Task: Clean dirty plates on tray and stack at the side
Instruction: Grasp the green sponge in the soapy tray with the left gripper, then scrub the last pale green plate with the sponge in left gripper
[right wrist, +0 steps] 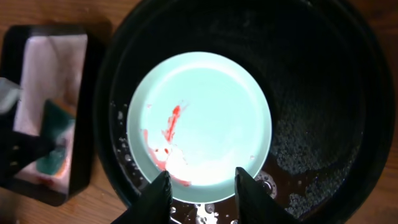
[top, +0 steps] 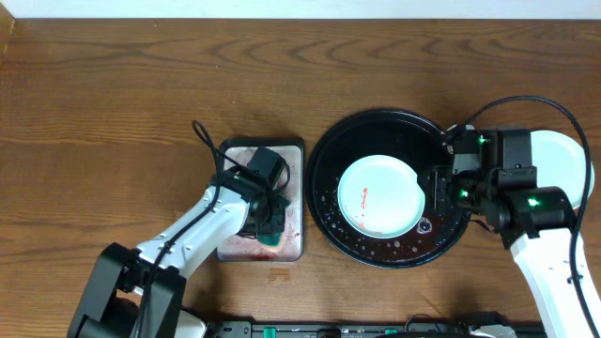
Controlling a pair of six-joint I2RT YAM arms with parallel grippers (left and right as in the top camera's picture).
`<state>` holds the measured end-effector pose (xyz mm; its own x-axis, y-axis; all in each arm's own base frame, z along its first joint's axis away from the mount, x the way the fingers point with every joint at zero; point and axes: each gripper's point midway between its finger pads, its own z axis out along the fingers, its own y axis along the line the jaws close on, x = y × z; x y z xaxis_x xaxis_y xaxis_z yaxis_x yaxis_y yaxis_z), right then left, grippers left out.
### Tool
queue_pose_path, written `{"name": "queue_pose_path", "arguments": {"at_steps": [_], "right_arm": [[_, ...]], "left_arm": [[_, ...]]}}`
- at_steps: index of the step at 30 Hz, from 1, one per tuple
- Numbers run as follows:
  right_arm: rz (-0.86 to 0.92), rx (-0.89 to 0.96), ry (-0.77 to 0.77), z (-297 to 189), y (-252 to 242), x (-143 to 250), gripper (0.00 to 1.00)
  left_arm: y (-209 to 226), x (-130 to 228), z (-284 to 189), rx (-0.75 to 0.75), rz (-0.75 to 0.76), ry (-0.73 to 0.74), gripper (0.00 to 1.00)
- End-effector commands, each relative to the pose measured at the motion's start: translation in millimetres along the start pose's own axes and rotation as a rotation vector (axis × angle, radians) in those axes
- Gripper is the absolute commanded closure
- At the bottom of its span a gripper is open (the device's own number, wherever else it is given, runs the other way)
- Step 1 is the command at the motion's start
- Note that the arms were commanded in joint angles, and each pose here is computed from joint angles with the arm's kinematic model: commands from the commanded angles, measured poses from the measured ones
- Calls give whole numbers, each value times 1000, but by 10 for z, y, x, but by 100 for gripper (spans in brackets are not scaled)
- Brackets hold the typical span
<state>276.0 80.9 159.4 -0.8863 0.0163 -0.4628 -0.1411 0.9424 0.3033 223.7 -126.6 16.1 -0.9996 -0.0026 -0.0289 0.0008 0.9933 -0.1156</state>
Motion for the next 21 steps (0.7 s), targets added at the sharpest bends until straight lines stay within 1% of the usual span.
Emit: {"name": "queue_pose_path", "arguments": {"at_steps": [1, 4, 8, 11, 15, 17, 21], "right_arm": [[-10, 51, 27, 78, -86, 13, 72], [3, 79, 69, 182, -164, 54, 72], [40, 89, 141, 385, -233, 128, 73], [57, 99, 208, 569, -300, 209, 74], [116, 143, 273, 792, -500, 293, 74], [152, 161, 294, 901, -626, 317, 74], [166, 123, 355, 1099, -705, 422, 74]], "left_arm": [[-24, -283, -367, -4, -6, -110, 93], [-159, -392, -651, 43, 4, -159, 93], [-480, -469, -917, 197, 31, -183, 92], [-684, -514, -993, 306, 35, -190, 93], [-885, -546, -1030, 376, 47, -205, 93], [-1035, -567, -1065, 404, 78, -236, 93], [-1345, -588, -1115, 465, 123, -282, 93]]}}
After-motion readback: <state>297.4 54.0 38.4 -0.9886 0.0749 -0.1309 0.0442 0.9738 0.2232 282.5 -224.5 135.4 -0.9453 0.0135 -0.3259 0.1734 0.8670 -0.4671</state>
